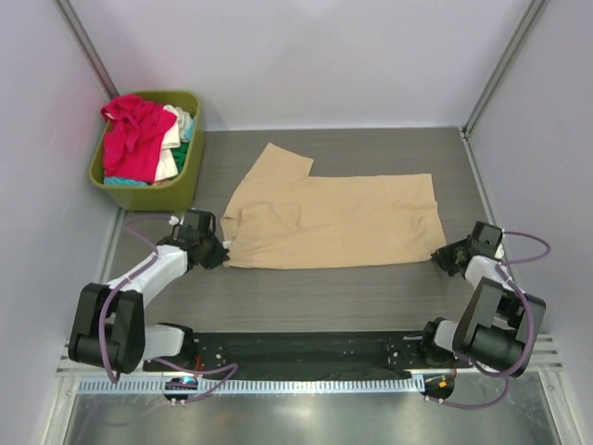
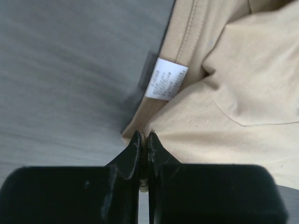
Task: Fold and stack the t-shirts
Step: Fold the tshirt
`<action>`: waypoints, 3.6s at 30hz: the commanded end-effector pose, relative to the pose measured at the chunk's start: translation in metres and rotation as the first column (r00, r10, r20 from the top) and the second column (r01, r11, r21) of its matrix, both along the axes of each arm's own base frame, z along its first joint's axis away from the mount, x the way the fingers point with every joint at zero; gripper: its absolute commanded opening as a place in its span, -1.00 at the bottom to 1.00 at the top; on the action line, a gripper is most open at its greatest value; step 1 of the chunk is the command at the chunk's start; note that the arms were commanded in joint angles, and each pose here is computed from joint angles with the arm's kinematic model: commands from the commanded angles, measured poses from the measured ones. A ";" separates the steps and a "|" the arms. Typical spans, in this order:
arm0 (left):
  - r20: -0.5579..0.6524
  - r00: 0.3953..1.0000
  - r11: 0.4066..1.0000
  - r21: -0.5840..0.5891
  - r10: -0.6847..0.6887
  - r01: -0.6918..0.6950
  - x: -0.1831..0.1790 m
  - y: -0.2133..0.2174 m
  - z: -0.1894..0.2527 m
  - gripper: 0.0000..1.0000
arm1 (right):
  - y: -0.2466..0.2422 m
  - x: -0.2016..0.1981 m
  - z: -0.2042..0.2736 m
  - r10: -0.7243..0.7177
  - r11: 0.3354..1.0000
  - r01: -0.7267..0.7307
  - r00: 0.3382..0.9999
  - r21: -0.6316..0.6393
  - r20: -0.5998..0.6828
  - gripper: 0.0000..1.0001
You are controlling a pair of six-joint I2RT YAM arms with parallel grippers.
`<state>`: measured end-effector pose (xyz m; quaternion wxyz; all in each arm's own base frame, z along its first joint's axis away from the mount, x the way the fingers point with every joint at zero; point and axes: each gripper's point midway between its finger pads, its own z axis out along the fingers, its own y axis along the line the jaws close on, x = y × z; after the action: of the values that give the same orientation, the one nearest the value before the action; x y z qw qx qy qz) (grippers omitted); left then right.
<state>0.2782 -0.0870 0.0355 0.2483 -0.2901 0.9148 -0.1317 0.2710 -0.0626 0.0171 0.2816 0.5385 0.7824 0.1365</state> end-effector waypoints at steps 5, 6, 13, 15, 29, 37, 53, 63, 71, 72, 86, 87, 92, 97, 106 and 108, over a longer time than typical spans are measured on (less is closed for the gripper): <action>0.097 0.994 0.998 -0.036 0.049 -0.046 -0.013 0.005 0.035 -0.90 | -0.015 -0.013 0.014 -0.060 0.998 0.061 0.998 -0.032 0.034 -0.97; 0.090 0.995 0.998 -0.035 0.050 -0.047 -0.018 0.006 0.035 -0.78 | -0.013 -0.015 0.014 -0.057 0.998 0.058 0.998 -0.026 0.030 -0.98; 0.201 0.978 0.996 0.047 0.061 -0.072 -0.026 0.027 0.085 0.44 | -0.005 -0.011 0.032 -0.001 1.000 0.003 0.995 -0.015 0.095 0.74; 0.307 0.950 0.992 0.090 0.053 -0.084 -0.012 0.035 0.123 0.53 | -0.008 -0.008 0.043 0.008 0.999 -0.004 0.993 -0.038 0.120 0.81; 0.464 0.880 0.978 0.210 -0.098 -0.002 0.174 -0.001 0.209 0.56 | -0.002 0.034 0.097 0.162 0.986 -0.147 0.942 -0.071 0.295 0.83; 0.407 0.890 0.964 0.240 -0.205 0.112 0.316 -0.046 0.150 0.49 | 0.024 0.040 0.101 0.253 0.967 -0.251 0.907 -0.049 0.338 0.83; 0.426 0.864 0.963 0.147 -0.268 0.226 0.397 -0.085 0.046 0.67 | 0.071 0.042 0.117 0.420 0.908 -0.393 0.848 -0.148 0.323 0.85; 0.396 0.864 0.950 0.095 -0.309 0.296 0.394 -0.110 0.003 0.47 | 0.070 0.049 0.111 0.430 0.903 -0.400 0.857 -0.159 0.284 0.85; 0.406 0.859 0.946 0.054 -0.313 0.319 0.394 -0.113 0.001 -0.01 | 0.064 0.053 0.116 0.417 0.908 -0.380 0.868 -0.179 0.271 0.84; 0.409 0.854 0.942 0.041 -0.321 0.334 0.393 -0.115 0.000 -0.03 | 0.061 0.055 0.117 0.403 0.913 -0.365 0.875 -0.181 0.268 0.84; 0.436 0.865 0.928 -0.151 -0.247 0.340 0.395 -0.102 -0.011 -1.00 | 0.033 0.148 0.136 0.339 0.916 -0.273 0.919 -0.295 0.200 0.85; 0.457 0.855 0.925 -0.156 -0.244 0.347 0.397 -0.102 -0.007 -0.99 | 0.026 0.153 0.133 0.332 0.911 -0.267 0.927 -0.315 0.175 0.85; 0.464 0.852 0.917 -0.177 -0.243 0.357 0.395 -0.100 -0.010 -0.99 | -0.019 0.196 0.097 0.262 0.876 -0.231 0.965 -0.423 0.016 0.83; 0.492 0.842 0.915 -0.194 -0.221 0.353 0.395 -0.094 -0.002 -1.00 | -0.038 0.245 0.087 0.279 0.860 -0.248 0.960 -0.446 0.003 0.67; 0.492 0.842 0.910 -0.208 -0.219 0.358 0.392 -0.094 -0.006 -0.99 | -0.049 0.293 0.047 0.286 0.825 -0.283 0.956 -0.490 -0.071 0.50; 0.513 0.830 0.907 -0.206 -0.220 0.367 0.394 -0.095 -0.001 -0.99 | -0.049 0.296 0.038 0.290 0.821 -0.293 0.953 -0.490 -0.084 0.47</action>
<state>0.6764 -0.1937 0.0340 0.4113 -0.1158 0.8240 -0.3722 0.5516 -0.1060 0.0422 0.3611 0.3369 0.8695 -0.0050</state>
